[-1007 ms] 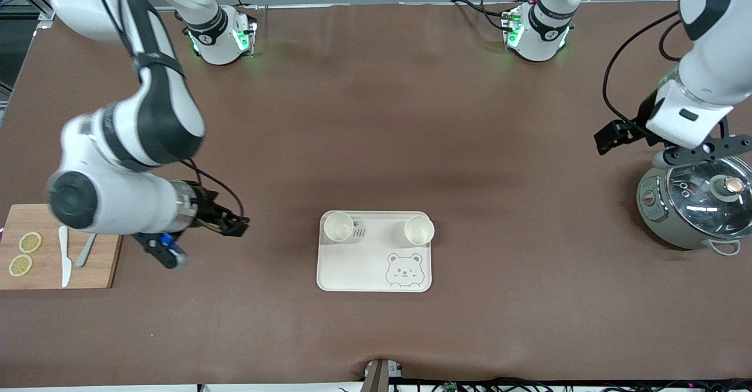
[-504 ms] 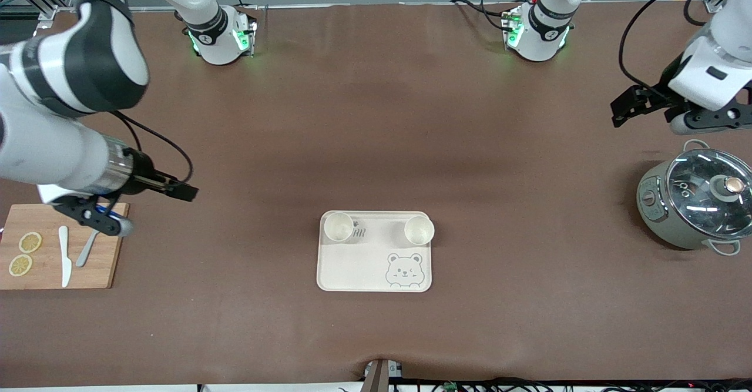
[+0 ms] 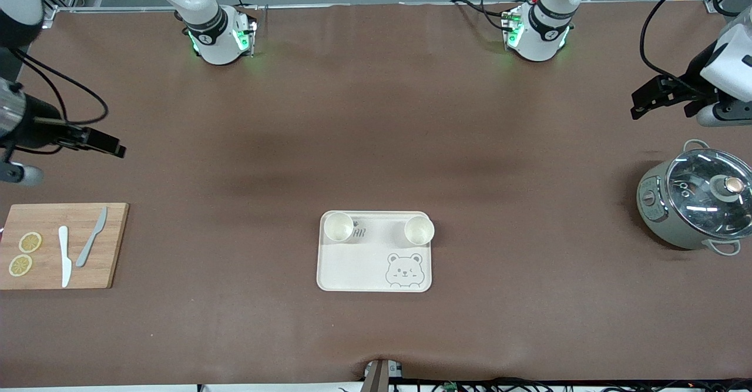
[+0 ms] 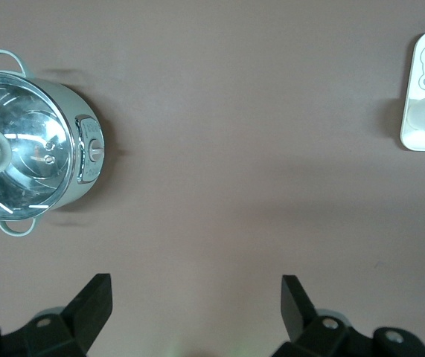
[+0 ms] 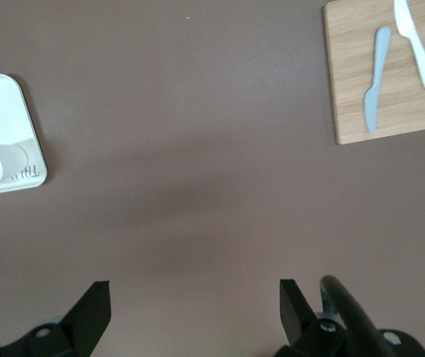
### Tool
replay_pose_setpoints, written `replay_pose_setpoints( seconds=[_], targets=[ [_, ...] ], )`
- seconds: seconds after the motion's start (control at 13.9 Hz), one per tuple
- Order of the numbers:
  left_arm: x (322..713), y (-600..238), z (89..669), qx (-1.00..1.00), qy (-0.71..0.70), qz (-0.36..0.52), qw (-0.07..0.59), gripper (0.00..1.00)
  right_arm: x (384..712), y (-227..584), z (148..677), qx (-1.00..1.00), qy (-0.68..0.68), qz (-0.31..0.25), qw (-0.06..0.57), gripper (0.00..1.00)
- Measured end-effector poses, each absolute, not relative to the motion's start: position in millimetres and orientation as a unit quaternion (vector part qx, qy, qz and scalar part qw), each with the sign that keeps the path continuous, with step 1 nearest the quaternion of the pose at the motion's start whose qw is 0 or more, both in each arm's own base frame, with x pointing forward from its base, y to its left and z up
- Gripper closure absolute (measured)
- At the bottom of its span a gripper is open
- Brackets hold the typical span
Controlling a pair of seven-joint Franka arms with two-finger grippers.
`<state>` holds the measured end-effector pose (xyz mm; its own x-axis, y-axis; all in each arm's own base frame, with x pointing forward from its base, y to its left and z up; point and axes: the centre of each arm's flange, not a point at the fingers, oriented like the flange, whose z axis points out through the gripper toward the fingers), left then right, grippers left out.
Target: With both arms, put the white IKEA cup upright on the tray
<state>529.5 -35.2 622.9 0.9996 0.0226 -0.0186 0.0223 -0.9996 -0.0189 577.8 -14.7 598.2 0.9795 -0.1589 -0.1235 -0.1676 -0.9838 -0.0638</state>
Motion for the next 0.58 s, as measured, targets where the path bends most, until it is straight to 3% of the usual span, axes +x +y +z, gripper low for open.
replay_pose_setpoints(
  seconds=[0.58],
  targets=[
    [533, -35, 616, -1.0, -0.011, 0.016, 0.008, 0.0, 529, -28, 659, -0.997, 0.063, 0.031, 0.029, 0.0]
  ],
)
